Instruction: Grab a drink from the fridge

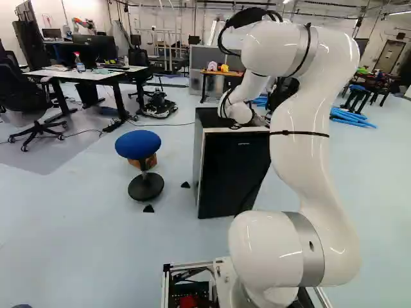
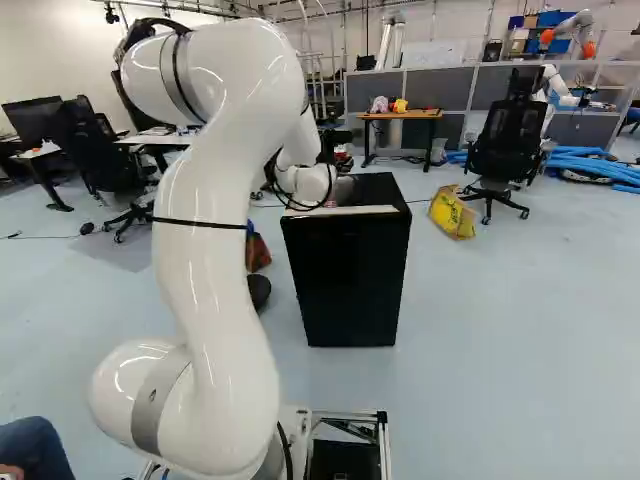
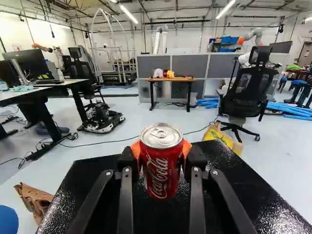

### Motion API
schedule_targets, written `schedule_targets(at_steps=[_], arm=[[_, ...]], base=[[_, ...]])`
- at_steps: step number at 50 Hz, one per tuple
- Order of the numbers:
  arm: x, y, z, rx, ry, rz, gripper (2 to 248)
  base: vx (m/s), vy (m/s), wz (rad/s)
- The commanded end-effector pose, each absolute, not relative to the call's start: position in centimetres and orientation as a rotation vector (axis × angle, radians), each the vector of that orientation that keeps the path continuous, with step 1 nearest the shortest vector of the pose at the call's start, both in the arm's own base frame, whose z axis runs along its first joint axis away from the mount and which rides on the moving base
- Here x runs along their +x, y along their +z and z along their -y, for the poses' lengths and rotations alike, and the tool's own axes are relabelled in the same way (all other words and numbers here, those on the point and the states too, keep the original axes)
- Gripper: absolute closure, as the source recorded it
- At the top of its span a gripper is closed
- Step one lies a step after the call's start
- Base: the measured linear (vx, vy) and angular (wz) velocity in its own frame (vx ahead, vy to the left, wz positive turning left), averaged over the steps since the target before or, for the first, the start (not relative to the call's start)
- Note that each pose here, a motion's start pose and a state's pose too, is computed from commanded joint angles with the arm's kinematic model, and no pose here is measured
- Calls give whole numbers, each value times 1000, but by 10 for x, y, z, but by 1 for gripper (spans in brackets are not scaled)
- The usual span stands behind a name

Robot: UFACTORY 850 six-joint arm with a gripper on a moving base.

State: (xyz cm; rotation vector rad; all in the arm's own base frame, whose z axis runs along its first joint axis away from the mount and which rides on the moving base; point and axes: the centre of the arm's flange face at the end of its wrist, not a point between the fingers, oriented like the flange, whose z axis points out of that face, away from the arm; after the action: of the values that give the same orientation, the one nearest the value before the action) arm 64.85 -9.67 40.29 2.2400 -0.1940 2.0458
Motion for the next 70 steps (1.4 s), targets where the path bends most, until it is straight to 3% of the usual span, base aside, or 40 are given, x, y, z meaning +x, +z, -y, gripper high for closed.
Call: schedule_targets(at_steps=[34,70], arm=[[572,417,66,2315,2002,155,150],[437,413,27,2430,1925,87,150]], base=[[0,0,0],[0,0,0]])
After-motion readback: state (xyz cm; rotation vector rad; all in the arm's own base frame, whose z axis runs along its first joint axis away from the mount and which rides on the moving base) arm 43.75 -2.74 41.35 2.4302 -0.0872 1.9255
